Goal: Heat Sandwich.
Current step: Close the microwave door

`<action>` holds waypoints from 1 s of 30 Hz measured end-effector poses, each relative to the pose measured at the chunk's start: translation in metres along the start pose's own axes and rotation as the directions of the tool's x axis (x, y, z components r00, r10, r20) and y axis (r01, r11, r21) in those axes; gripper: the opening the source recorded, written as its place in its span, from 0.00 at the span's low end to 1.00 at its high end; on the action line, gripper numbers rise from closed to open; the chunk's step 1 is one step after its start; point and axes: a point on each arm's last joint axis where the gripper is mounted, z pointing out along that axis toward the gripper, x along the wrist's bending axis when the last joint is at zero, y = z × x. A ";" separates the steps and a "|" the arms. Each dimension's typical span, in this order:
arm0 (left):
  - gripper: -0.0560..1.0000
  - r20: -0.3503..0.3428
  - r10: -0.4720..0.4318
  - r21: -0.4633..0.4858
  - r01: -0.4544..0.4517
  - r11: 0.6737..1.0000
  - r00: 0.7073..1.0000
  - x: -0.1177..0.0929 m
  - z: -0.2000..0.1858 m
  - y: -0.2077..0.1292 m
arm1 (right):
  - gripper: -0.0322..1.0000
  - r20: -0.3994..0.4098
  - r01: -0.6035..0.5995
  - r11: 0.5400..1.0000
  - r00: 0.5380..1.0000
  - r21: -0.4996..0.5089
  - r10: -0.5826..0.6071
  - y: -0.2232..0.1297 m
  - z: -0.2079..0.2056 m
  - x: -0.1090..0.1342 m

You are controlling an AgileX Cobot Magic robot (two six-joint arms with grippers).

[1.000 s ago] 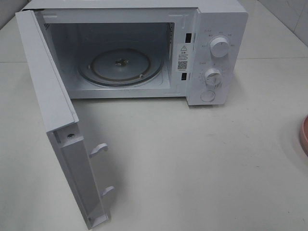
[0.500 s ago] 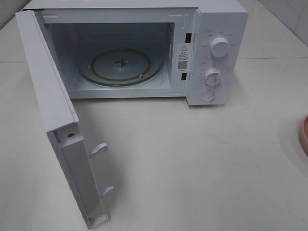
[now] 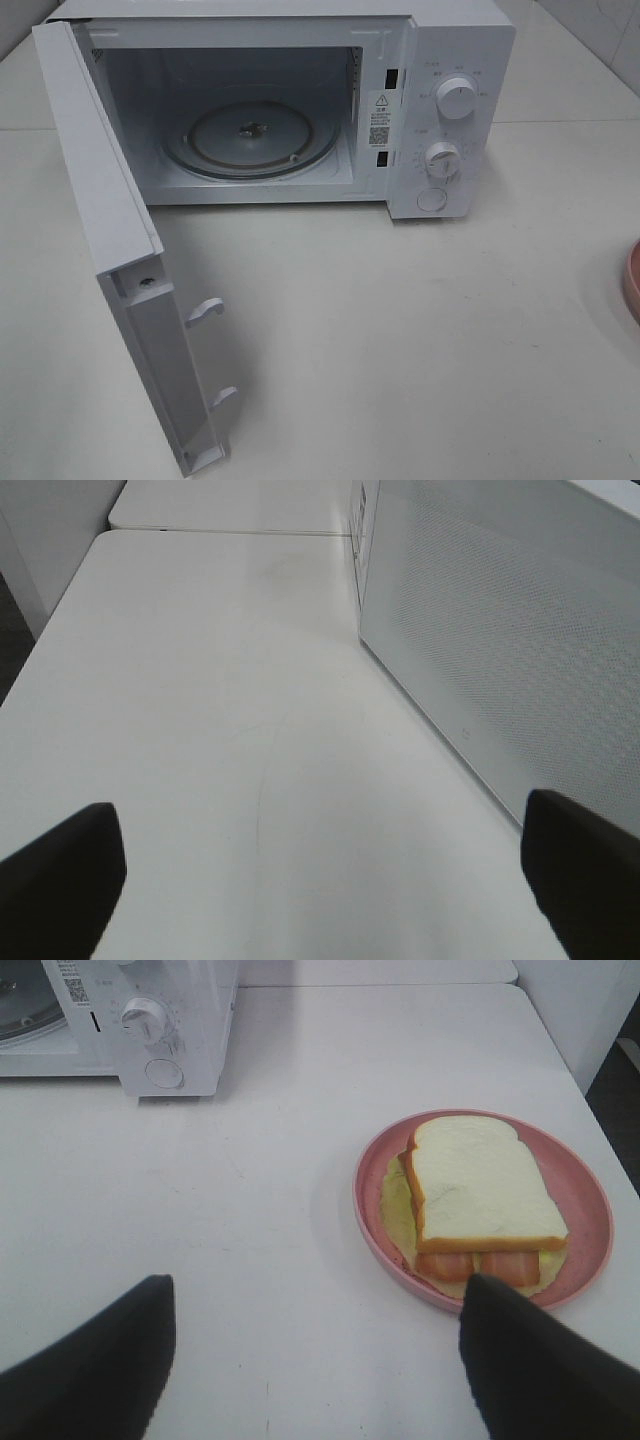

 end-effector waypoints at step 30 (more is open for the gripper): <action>0.99 0.064 -0.037 -0.013 0.038 0.999 0.997 -0.006 -0.001 0.002 | 0.77 0.000 0.000 1.000 1.000 0.000 0.000 0.000 0.000 0.000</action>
